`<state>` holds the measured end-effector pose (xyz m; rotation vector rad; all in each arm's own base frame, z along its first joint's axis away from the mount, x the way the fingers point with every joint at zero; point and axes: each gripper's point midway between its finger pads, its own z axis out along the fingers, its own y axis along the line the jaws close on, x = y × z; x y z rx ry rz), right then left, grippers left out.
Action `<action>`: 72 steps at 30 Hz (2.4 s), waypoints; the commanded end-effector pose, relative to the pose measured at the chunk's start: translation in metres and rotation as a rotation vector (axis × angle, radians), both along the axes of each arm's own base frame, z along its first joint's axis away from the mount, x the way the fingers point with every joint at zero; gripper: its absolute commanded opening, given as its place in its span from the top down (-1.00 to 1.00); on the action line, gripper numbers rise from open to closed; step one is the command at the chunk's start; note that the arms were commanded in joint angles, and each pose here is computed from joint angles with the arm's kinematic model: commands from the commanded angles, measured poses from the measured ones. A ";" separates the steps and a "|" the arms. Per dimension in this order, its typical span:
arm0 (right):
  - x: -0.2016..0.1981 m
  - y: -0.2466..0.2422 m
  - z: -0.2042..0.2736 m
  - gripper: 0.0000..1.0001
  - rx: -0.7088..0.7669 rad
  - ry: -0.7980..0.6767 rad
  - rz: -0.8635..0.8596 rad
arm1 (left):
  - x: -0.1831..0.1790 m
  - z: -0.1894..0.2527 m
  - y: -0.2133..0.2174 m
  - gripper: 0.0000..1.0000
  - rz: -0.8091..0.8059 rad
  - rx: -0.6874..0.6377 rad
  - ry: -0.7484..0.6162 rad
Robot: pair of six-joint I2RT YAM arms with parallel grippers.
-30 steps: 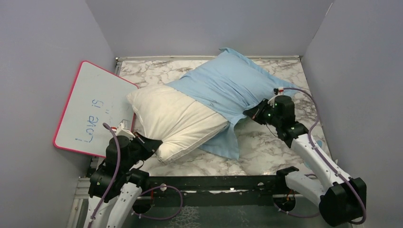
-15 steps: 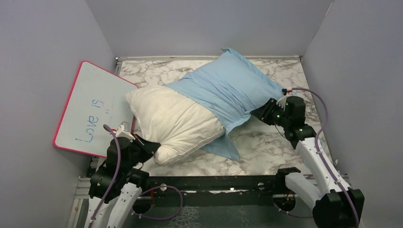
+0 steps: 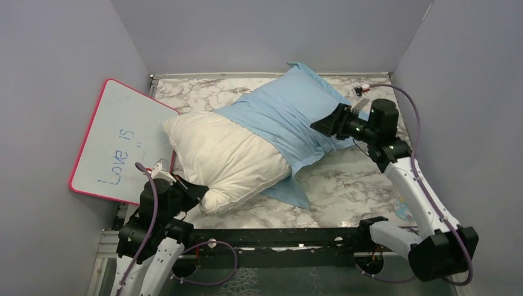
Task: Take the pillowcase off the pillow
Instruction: Remove the pillow from the pillowcase.
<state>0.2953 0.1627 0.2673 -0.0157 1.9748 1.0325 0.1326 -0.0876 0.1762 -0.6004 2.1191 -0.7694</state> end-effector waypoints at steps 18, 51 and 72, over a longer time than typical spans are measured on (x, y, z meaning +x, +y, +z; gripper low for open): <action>0.034 0.068 -0.143 0.03 -0.540 0.241 0.119 | 0.016 0.073 0.033 -0.84 0.000 0.294 -0.123; -0.073 0.028 -0.234 0.23 -0.457 0.460 0.095 | 0.180 0.055 -0.032 -0.83 -0.746 0.214 -0.244; -0.025 0.053 0.007 -0.40 -0.312 -0.099 0.124 | 0.100 0.169 -0.048 1.00 -0.664 0.244 -0.704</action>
